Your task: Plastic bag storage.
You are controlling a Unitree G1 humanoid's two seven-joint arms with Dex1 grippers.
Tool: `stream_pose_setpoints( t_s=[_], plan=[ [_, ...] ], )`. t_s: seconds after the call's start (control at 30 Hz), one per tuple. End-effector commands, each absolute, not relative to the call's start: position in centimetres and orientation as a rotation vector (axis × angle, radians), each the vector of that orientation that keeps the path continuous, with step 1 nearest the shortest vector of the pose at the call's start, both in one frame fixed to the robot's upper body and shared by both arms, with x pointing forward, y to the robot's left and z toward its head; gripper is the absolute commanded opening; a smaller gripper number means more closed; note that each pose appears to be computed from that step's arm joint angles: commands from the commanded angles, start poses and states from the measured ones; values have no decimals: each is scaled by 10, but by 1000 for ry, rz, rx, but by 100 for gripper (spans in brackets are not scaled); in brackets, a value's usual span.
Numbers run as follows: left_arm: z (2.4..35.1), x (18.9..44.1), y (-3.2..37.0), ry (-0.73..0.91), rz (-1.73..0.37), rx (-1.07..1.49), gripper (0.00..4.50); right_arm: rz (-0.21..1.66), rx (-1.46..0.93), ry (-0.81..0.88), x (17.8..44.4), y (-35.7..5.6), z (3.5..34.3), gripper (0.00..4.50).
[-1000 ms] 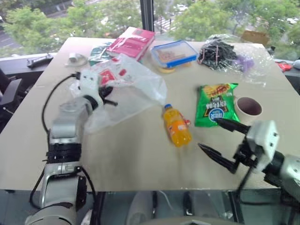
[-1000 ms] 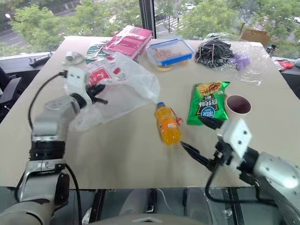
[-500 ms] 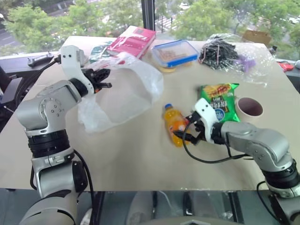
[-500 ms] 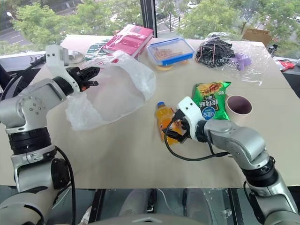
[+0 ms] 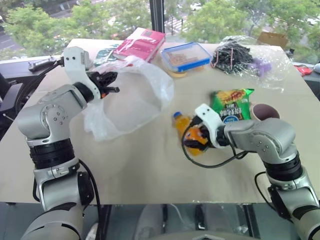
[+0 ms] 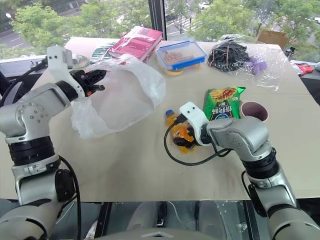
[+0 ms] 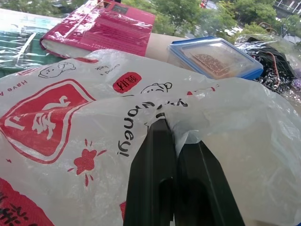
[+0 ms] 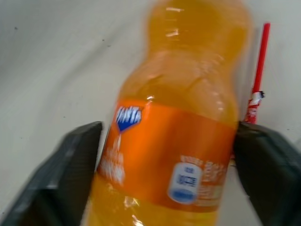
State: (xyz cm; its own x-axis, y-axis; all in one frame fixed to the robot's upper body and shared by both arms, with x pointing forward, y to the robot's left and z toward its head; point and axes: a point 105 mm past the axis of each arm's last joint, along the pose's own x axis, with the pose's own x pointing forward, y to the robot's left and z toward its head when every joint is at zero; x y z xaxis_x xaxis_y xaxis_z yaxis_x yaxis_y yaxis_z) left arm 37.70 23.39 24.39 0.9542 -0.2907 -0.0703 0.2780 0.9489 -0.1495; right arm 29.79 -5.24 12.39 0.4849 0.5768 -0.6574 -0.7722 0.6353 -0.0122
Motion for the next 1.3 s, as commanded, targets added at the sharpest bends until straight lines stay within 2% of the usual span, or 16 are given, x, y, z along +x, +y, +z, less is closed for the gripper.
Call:
stream_pose_setpoints(
  t_s=[0.03,0.23,0.33,0.5,0.77,0.87,0.97,1.07,1.17,1.3],
  plan=[
    [257,370,232,35,-300,-126,0,822,-390,654,300,-60,120,305],
    [256,364,229,65,-343,-154,0,1001,-386,454,291,-44,171,305],
    [258,360,224,75,-377,-146,0,1071,-314,382,294,-21,192,305],
    [261,354,219,80,-405,-137,0,1089,-318,341,316,25,198,305],
    [266,338,203,92,-480,-158,0,1002,-294,273,374,93,203,305],
    [261,335,200,106,-480,-180,0,1027,-226,172,379,122,216,305],
    [250,332,198,135,-459,-202,0,1096,-144,122,370,150,220,305],
    [245,333,200,141,-420,-259,0,1156,-71,100,365,156,222,449],
    [239,334,200,153,-399,-306,0,1202,-31,80,364,144,229,449],
    [234,340,202,158,-379,-355,0,1356,-35,19,337,103,246,449]
  ],
)
